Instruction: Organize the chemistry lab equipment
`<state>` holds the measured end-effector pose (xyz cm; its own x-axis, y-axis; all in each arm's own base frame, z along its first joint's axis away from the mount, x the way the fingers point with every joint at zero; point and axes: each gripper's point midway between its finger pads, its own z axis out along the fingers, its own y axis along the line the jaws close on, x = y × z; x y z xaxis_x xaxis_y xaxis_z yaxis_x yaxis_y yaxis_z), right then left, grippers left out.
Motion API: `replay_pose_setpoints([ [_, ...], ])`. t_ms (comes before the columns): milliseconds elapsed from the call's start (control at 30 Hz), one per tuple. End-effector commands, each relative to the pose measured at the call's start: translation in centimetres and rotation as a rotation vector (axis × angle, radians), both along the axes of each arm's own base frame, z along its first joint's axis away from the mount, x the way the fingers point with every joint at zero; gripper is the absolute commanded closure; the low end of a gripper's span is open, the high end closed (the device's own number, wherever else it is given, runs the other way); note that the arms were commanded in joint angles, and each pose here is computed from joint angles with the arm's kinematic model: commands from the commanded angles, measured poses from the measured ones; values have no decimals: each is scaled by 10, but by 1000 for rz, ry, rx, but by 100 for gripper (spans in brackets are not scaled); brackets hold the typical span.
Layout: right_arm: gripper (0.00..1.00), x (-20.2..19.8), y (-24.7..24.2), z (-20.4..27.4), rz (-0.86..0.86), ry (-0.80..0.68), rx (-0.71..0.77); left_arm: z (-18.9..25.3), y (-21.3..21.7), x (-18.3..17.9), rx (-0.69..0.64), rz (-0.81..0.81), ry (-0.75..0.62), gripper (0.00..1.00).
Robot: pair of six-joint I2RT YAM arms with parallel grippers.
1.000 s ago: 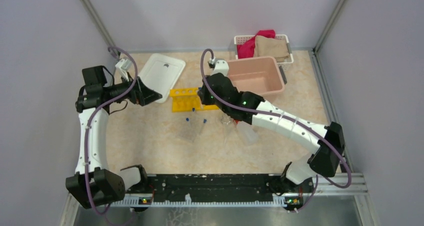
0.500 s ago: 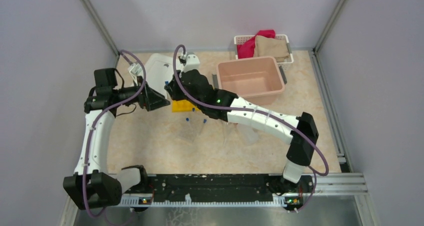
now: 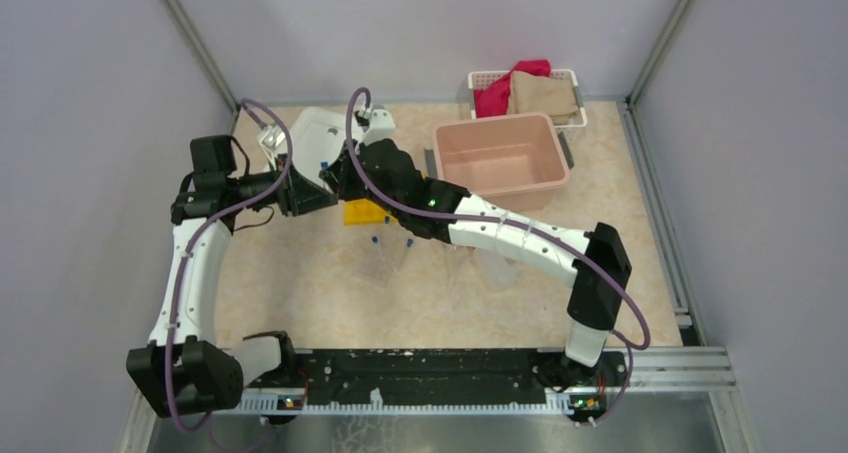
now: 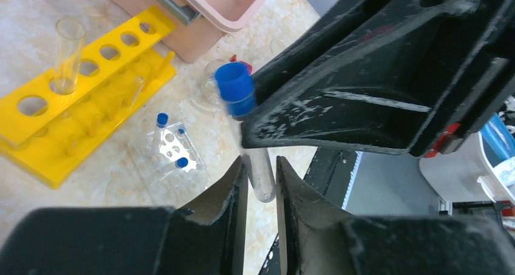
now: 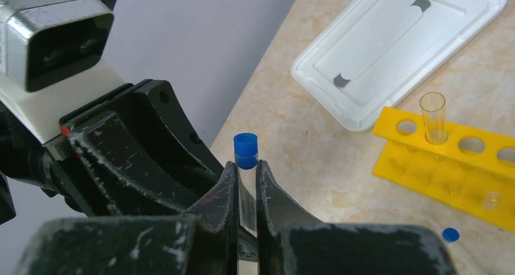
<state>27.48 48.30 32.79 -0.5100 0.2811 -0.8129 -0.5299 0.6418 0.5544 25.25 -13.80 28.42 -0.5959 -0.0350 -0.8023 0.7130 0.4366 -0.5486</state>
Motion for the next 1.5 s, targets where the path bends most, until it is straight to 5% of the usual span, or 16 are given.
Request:
replay_pose_setpoints([
  [0,100,0,11,40,10,-43,116,0,-3,0,-7,-24,-22,79],
  [100,100,-1,10,40,12,-40,109,0,-2,0,1,-23,-32,91],
  [267,62,3,2,27,51,54,-2,0,2,-1,55,-20,-93,100],
  [433,59,5,-6,19,127,121,-96,-1,2,-7,89,-42,-152,100],
  [967,66,-16,-1,12,299,169,-168,-7,0,-12,146,-70,-200,100],
  [1233,77,-16,1,6,306,169,-186,-9,-2,-15,170,-81,-219,100],
  [1400,99,-15,-2,6,301,163,-201,-11,-2,-16,184,-83,-220,100],
  [1467,100,-15,-5,5,294,161,-214,-13,0,-13,193,-68,-209,91],
])
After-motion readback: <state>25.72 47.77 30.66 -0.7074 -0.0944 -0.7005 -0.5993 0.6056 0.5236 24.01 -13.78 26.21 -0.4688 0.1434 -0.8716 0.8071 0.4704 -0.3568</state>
